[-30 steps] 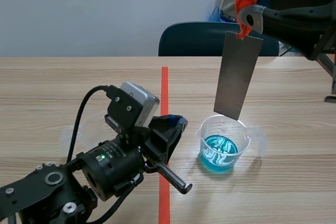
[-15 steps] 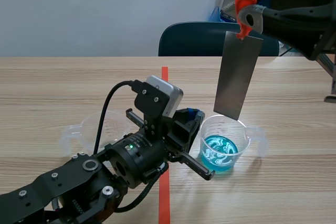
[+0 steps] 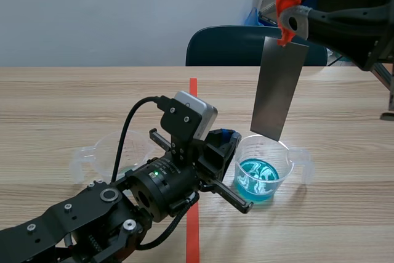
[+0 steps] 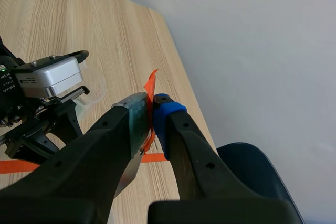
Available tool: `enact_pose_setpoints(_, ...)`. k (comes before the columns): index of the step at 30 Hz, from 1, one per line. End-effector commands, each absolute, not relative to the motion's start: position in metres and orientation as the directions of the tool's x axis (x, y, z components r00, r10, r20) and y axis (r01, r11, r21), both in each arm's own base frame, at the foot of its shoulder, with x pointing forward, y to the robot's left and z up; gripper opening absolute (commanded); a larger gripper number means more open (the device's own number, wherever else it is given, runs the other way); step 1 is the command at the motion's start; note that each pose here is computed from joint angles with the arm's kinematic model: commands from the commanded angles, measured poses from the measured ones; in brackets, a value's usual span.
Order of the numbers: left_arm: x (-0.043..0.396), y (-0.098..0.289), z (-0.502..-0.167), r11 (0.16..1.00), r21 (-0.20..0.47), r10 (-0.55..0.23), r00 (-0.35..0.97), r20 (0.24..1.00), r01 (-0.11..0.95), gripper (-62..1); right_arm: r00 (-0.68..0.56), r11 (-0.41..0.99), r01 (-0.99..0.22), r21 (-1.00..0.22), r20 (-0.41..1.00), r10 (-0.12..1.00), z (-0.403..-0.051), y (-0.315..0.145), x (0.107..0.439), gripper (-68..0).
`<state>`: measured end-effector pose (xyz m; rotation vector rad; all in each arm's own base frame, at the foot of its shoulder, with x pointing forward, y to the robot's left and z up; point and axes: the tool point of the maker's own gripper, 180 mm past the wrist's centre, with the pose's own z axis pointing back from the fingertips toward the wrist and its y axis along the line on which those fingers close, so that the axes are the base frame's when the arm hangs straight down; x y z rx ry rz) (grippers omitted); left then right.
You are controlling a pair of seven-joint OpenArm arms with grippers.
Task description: Do the redox reaction experiment
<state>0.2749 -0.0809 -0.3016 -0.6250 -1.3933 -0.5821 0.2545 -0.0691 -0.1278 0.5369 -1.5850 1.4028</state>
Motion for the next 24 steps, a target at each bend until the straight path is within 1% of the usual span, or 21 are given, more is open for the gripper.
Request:
enact_pose_setpoints(1, 0.276, -0.086, -0.289, 0.705, -0.068, 0.027, 0.068, 0.997, 0.706, -57.4, -0.499, 0.25, -0.799, -0.547, 0.835, 0.231, -0.119, -0.07, 0.254, -66.7)
enact_pose_setpoints(6, 0.275, -0.083, -0.291, 0.706, -0.063, 0.021, 0.068, 0.997, 0.706, -57.4, -0.499, 0.25, -0.799, -0.547, 0.835, 0.231, -0.119, -0.07, 0.254, -66.7)
enact_pose_setpoints(11, 0.27, -0.07, -0.292, 0.705, -0.059, 0.009, 0.074, 0.997, 0.706, -57.6, -0.499, 0.25, -0.799, -0.547, 0.835, 0.231, -0.119, -0.07, 0.254, -66.7)
enact_pose_setpoints(17, 0.249, -0.053, -0.286, 0.692, -0.055, -0.003, 0.078, 0.997, 0.719, -57.8, -0.499, 0.25, -0.799, -0.547, 0.835, 0.231, -0.118, -0.07, 0.254, -66.7)
enact_pose_setpoints(24, 0.224, -0.03, -0.281, 0.7, -0.065, -0.014, 0.105, 0.994, 0.712, -57.8, -0.499, 0.25, -0.799, -0.547, 0.835, 0.231, -0.118, -0.07, 0.254, -66.7)
